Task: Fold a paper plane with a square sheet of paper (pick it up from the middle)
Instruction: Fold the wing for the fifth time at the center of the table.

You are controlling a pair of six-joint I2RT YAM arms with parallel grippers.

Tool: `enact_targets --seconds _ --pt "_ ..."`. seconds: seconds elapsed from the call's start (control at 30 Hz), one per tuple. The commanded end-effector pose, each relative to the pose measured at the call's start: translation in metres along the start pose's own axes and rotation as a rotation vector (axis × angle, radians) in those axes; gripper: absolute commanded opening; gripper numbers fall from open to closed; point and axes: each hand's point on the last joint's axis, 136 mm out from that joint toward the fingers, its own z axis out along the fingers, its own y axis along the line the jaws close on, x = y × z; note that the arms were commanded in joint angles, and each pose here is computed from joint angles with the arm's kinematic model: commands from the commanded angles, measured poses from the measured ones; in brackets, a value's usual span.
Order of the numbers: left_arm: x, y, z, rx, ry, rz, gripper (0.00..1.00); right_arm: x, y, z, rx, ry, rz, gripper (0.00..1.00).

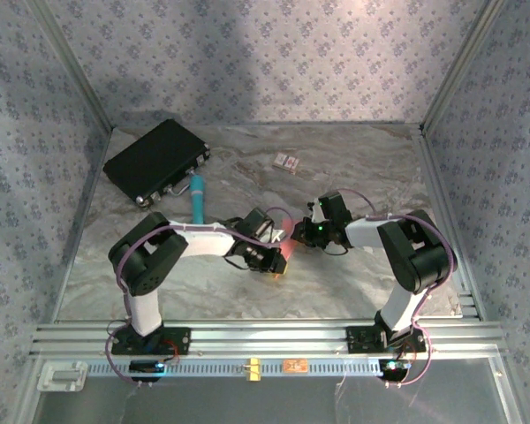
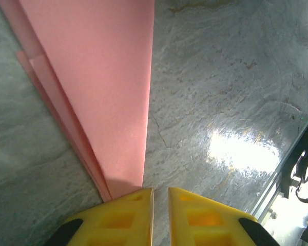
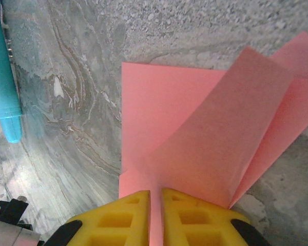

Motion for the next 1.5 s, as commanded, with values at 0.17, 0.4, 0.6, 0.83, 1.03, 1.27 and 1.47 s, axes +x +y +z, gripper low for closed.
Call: enact_targets --seconds 0.17,0.4,0.6,0.83,1.03,1.27,1.47 --pt "0.026 0.008 -0.003 -0.032 0.063 -0.04 0.17 0.029 -0.045 0.012 0.159 0.069 0.056 0.15" --pt "0.034 0.009 -0.008 -0.048 0.072 -0.023 0.17 0.03 -0.045 0.013 0.162 0.07 0.058 0.15" --pt "0.047 0.017 -0.01 -0.074 0.088 -0.026 0.11 0.03 -0.045 0.013 0.16 0.071 0.057 0.15" --pt "0.032 -0.001 -0.03 -0.059 -0.02 0.037 0.07 0.029 -0.042 0.012 0.155 0.069 0.057 0.15" --pt "-0.004 -0.025 -0.054 0.032 -0.156 0.058 0.08 0.029 -0.042 0.012 0.151 0.065 0.056 0.15" --pt "-0.047 -0.034 -0.037 0.08 -0.162 0.045 0.09 0.03 -0.04 0.014 0.147 0.069 0.059 0.15" --pt "-0.072 -0.026 -0.017 0.048 -0.175 0.025 0.1 0.029 -0.038 0.014 0.139 0.065 0.06 0.15"
